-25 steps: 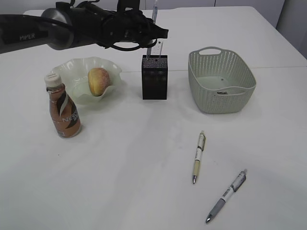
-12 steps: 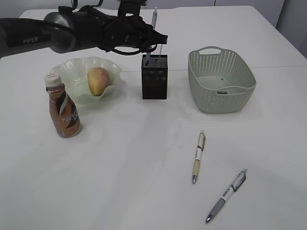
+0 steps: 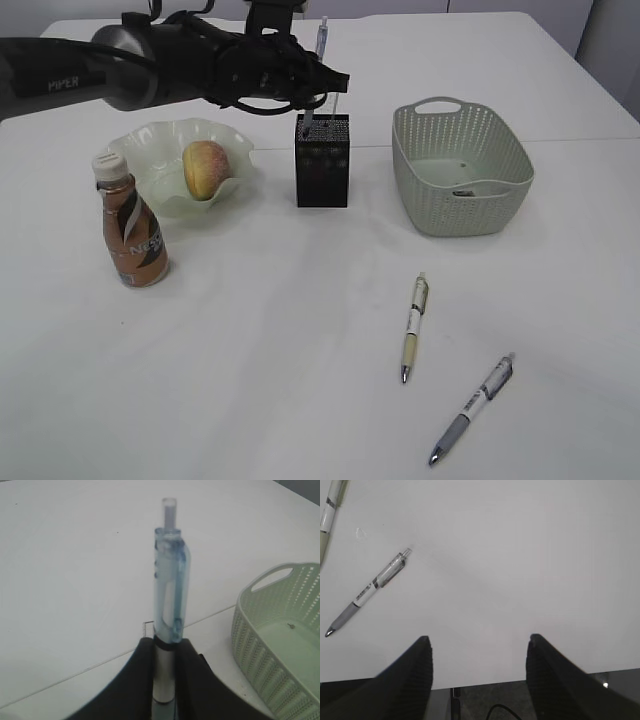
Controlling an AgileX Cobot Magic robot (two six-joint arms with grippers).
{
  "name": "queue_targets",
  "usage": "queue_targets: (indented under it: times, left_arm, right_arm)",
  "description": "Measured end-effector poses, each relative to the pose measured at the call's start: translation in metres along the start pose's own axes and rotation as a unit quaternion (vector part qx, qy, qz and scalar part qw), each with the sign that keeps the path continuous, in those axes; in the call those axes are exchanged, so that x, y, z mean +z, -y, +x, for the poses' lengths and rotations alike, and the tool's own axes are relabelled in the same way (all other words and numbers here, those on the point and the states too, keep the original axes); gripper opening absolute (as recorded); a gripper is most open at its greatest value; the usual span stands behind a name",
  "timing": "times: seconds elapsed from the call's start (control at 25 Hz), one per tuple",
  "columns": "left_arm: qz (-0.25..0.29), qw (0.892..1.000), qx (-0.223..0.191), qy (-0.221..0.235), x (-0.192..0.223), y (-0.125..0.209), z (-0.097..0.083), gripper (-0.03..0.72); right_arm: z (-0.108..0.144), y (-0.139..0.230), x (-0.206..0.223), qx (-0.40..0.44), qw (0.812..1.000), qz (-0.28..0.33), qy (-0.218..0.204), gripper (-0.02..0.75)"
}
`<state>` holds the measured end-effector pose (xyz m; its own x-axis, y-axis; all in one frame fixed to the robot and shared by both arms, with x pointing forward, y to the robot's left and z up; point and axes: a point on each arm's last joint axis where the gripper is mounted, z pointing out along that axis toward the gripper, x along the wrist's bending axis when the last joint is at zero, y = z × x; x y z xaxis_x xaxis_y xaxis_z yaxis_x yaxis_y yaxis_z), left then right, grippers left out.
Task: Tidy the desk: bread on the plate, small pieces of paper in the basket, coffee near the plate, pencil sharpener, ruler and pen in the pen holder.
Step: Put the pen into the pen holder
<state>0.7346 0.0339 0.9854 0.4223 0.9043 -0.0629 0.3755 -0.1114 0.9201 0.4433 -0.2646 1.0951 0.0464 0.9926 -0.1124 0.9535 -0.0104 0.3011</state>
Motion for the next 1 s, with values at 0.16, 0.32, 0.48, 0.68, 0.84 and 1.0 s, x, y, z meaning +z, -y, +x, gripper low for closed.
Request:
queue_targets:
  times: [0.16, 0.32, 0.48, 0.68, 0.84, 1.0]
  left_arm:
    - [0.001, 1.0, 0.0, 0.0, 0.0, 0.0002, 0.0001, 0.074]
    - [0.001, 1.0, 0.0, 0.0, 0.0, 0.0002, 0.0001, 0.074]
    - [0.002, 1.0, -0.003, 0.0, 0.0, 0.0004, 0.0001, 0.074]
    - [0.003, 1.0, -0.004, 0.0, 0.0, 0.0005, 0.0001, 0.076]
    - [0.003, 1.0, -0.005, 0.0, 0.0, 0.0005, 0.0001, 0.091]
    - [0.003, 1.0, -0.005, 0.0, 0.0, 0.0005, 0.0001, 0.117]
  right_arm:
    - [0.0, 0.0, 0.0, 0.0, 1.0, 0.0, 0.0, 0.467]
    - [0.0, 0.0, 0.0, 0.001, 1.0, 0.0, 0.0, 0.467]
    - [0.0, 0.0, 0.0, 0.001, 1.0, 0.0, 0.0, 0.467]
    - [0.0, 0.0, 0.0, 0.001, 1.0, 0.0, 0.0, 0.467]
    - [0.0, 0.0, 0.0, 0.001, 1.0, 0.0, 0.0, 0.467]
    - [0.0, 0.0, 0.0, 0.001, 1.0, 0.0, 0.0, 0.467]
